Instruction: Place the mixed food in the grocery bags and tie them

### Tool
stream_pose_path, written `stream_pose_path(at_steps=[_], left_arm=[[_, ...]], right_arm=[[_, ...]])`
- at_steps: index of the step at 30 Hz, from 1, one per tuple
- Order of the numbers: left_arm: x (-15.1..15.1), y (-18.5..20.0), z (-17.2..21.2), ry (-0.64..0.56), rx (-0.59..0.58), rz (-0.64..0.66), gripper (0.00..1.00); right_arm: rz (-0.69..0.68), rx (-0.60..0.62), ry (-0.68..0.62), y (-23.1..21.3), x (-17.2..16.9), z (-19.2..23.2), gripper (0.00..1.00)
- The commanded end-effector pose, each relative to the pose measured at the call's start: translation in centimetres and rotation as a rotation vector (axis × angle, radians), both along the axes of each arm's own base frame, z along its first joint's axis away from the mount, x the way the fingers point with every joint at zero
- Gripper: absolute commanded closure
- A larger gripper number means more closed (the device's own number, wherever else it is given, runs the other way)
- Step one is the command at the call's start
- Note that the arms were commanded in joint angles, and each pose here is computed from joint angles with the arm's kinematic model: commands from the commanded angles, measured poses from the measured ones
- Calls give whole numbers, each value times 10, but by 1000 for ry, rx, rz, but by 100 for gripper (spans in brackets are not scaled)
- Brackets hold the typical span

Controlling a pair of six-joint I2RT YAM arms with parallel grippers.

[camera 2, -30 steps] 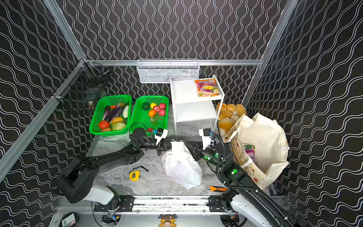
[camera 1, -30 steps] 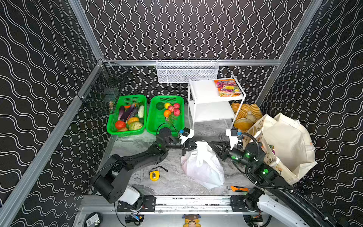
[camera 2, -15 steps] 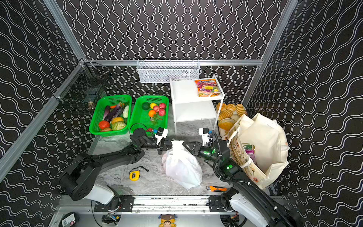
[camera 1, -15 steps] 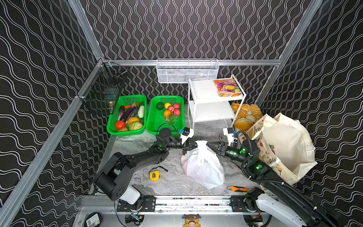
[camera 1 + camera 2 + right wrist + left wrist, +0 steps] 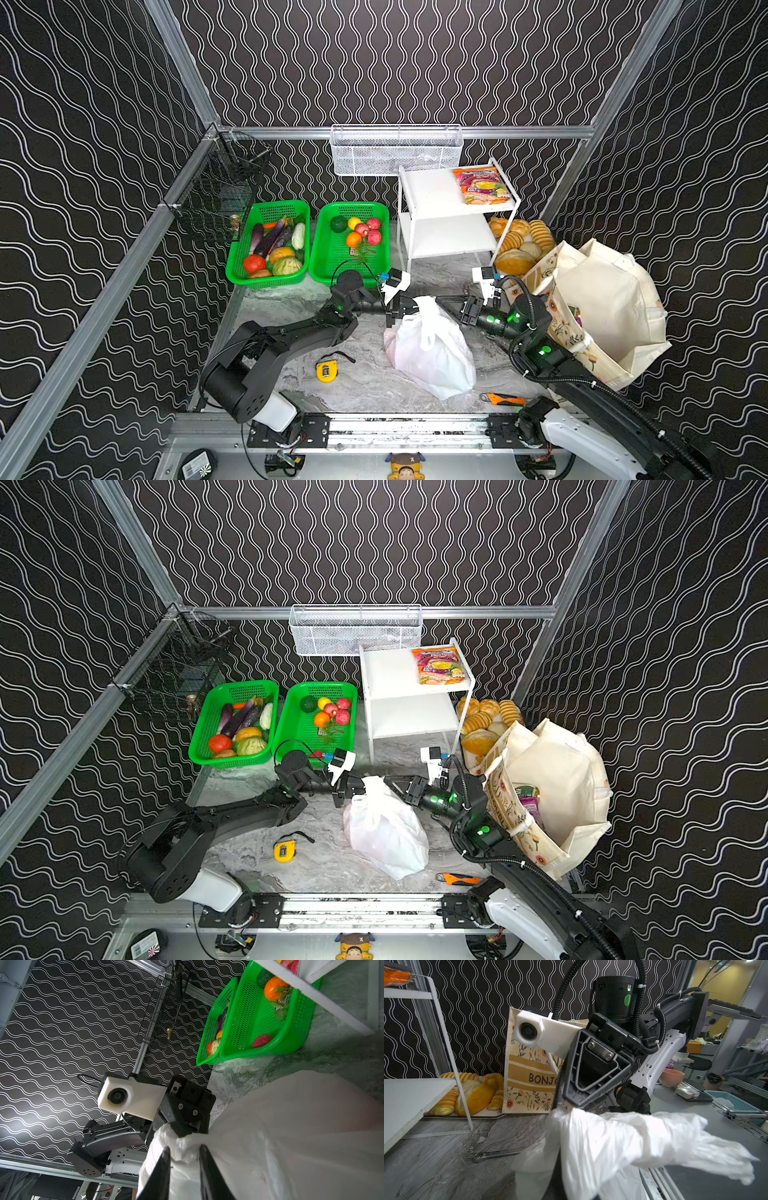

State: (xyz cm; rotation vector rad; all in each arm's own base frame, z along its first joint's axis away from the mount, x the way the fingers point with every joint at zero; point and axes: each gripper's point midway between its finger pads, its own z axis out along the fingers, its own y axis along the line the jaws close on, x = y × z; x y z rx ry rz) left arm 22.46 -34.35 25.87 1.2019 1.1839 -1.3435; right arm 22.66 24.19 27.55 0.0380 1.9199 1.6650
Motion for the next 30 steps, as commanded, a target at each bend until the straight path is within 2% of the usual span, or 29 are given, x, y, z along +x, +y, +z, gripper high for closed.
stream_pose_path(at_steps=[1, 3, 5, 7, 13, 14, 15, 19, 21, 24, 30], left_arm=[[-2, -1, 5, -18, -11, -13, 100], [-2, -1, 7, -21, -14, -15, 100], [-2, -1, 6, -23, -13, -13, 100], [-3, -1, 7, -24, -11, -16, 100], [1, -1, 6, -27, -2, 10, 100], [3, -1, 6, -26, 0, 18, 95], [4, -1, 5, -26, 3, 30, 85], [7, 2, 3, -23, 25, 70, 75], [7, 6, 1, -27, 41, 99, 63], [2, 11, -2, -35, 73, 112, 62], [-6, 23, -4, -59, 134, 157, 49]], right_arm=[[2, 55, -39, 2, 2, 17, 81], [4, 55, -41, 2, 3, 18, 87], [-11, 35, -15, 1, 6, 11, 89], [-36, 10, -15, -1, 9, 7, 100], [-75, -43, -54, -9, 9, 3, 100], [-77, -61, -57, -10, 9, 0, 100], [-81, -69, -67, -10, 9, 0, 100], [-113, -87, -94, -15, 12, -1, 100], [-133, -91, -119, -17, 14, 2, 100], [-131, -79, -141, -16, 14, 7, 100], [-94, -72, -162, -10, 13, 10, 100]])
